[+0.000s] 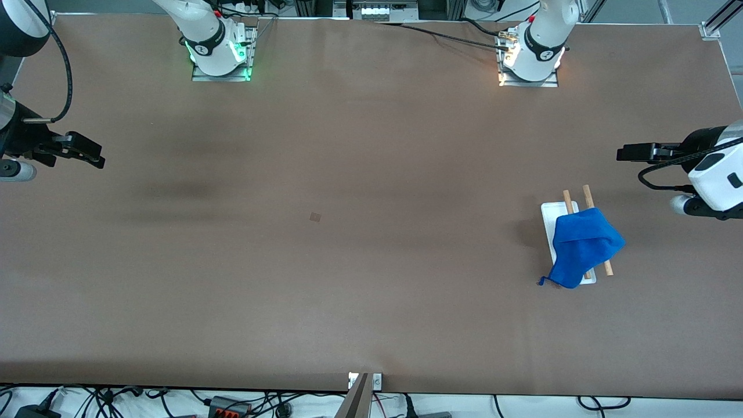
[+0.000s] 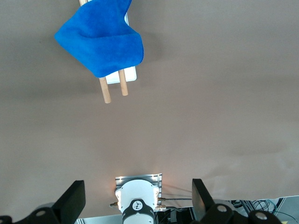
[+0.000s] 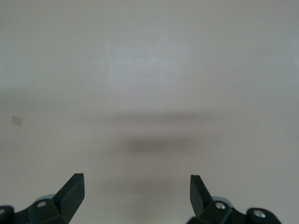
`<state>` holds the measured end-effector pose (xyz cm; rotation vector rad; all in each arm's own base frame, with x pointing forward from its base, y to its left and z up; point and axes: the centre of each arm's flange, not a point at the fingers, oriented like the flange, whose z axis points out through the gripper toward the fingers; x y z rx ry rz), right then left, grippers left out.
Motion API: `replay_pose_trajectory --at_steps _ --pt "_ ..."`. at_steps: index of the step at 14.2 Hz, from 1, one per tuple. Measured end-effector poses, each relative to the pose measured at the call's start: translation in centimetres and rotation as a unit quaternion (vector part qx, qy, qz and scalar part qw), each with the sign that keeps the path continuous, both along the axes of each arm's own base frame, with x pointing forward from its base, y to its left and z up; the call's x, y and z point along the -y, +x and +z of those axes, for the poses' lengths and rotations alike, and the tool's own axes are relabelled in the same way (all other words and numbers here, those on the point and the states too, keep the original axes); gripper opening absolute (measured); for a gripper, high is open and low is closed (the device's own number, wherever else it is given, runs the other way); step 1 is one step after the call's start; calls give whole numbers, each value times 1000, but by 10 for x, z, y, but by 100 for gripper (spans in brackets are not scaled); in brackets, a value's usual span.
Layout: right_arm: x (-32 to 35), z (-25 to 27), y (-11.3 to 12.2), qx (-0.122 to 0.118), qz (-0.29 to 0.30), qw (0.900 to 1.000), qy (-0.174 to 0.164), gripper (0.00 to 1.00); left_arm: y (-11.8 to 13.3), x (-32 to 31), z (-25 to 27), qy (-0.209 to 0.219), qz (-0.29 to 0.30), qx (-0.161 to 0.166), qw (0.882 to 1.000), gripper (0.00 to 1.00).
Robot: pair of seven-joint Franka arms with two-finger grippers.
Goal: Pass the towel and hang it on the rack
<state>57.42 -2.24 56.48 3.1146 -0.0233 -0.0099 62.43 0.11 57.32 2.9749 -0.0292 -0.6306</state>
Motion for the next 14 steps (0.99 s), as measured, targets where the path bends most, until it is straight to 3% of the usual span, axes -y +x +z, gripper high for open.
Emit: replay_pose_trajectory --at_steps 2,5,10,14 --pt "0 1 -1 -1 0 1000 0 100 1 0 -1 3 3 15 1000 100" --pt "0 6 -4 0 0 1000 0 100 -19 14 7 19 7 96 995 100" --pt "-2 6 -7 -2 1 1000 0 100 -87 13 18 52 33 143 988 100" --pt "-3 6 -7 -2 2 1000 0 100 -112 -4 19 68 82 154 982 100"
